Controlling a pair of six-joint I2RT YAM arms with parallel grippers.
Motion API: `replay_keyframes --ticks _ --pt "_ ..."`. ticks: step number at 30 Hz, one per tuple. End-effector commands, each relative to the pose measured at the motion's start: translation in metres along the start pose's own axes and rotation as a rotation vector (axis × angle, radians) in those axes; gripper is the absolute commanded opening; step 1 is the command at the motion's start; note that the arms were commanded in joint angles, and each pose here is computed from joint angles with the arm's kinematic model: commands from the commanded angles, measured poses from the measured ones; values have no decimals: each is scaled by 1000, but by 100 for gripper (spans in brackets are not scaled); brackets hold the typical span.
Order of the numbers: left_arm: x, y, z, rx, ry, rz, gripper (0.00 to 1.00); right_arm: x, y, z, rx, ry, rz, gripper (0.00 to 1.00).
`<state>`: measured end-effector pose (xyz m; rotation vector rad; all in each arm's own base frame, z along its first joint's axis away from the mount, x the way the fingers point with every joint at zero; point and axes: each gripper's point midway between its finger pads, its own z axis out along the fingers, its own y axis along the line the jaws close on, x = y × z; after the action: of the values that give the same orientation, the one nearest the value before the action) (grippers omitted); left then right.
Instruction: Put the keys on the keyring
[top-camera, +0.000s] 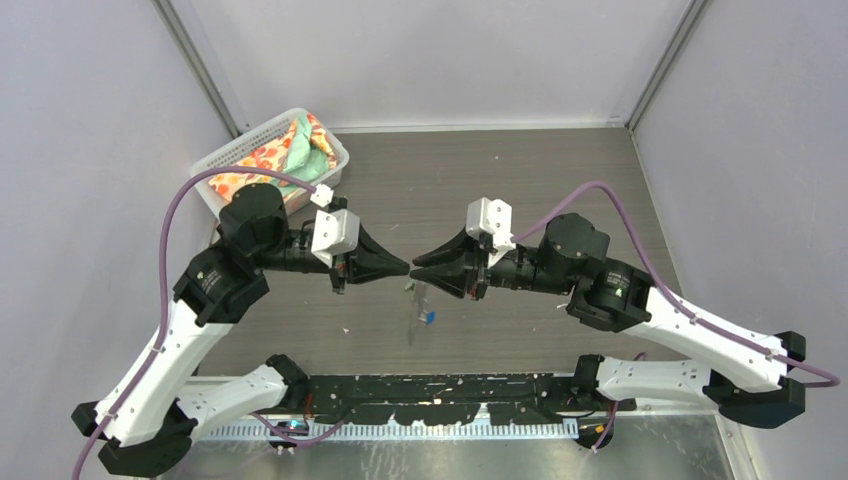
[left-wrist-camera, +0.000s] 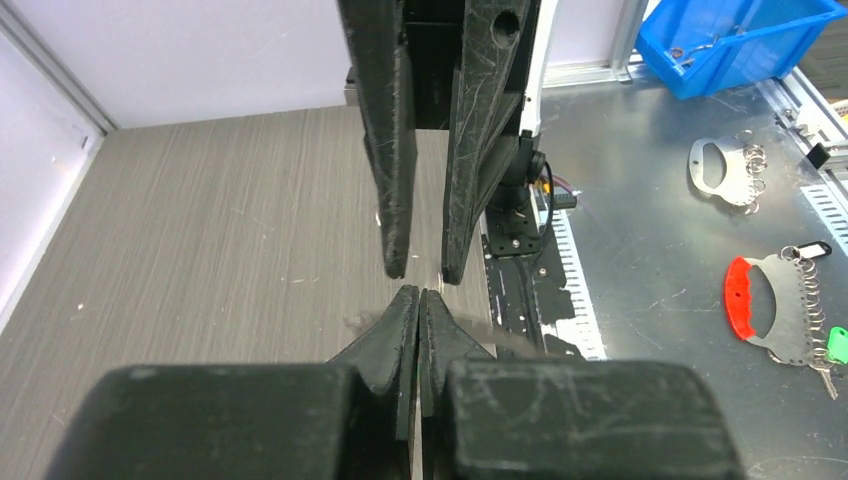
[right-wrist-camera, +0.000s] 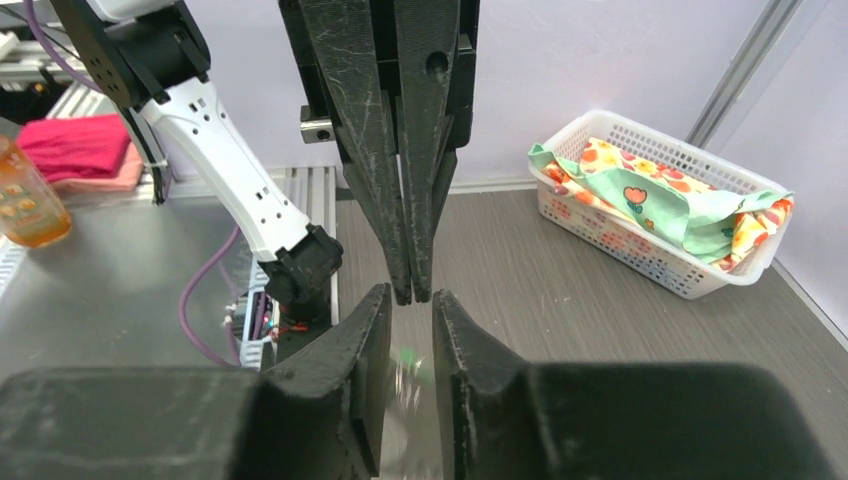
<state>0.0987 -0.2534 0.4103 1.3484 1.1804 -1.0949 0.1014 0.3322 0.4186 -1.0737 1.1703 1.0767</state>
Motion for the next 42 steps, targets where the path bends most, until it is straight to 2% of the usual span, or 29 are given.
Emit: replay_keyframes --ticks 1,3,7,8,11,14,18,19,20,23,25,26,27,29,31,32,37,42 --pt "-15 -6 -1 38 -41 64 0 -20 -1 -8 13 37 -7 28" --pt "-11 -7 -2 45 -28 70 0 -24 -1 -12 7 69 -22 29" --pt "-5 -8 -3 48 -9 90 0 -11 3 -17 -34 230 -29 11" --pt "-3 -7 -3 39 -2 89 0 -8 1 -18 -22 257 -25 12" --pt "2 -5 -5 20 7 89 0 7 -6 -25 30 294 -16 33" --pt "15 4 -7 -35 40 67 0 42 -17 -31 104 368 -8 43" --pt "47 47 -21 -195 80 -50 0 130 -21 -27 145 515 52 55" --pt "57 61 -28 -239 91 -90 0 149 -16 -24 124 533 72 65" --pt "71 78 -37 -287 110 -133 0 165 -13 -19 108 544 88 70" --pt "112 117 -72 -408 168 -220 0 207 -8 0 74 559 118 75" --pt "138 123 -87 -425 241 -227 0 227 -8 17 53 567 126 75" --pt "149 119 -90 -411 268 -233 3 240 -11 24 61 588 123 75" --pt "160 115 -93 -398 289 -248 10 255 -14 31 66 611 115 75" --pt "176 110 -96 -392 314 -290 28 283 -19 42 69 657 85 79" --pt "189 103 -98 -369 339 -290 42 309 -21 53 61 683 79 82" --pt "195 100 -100 -365 349 -291 53 322 -22 56 60 706 79 82" --pt "220 82 -107 -314 417 -261 56 384 -33 54 109 848 96 79" --pt "244 70 -114 -257 500 -185 57 425 -69 21 329 952 106 72"
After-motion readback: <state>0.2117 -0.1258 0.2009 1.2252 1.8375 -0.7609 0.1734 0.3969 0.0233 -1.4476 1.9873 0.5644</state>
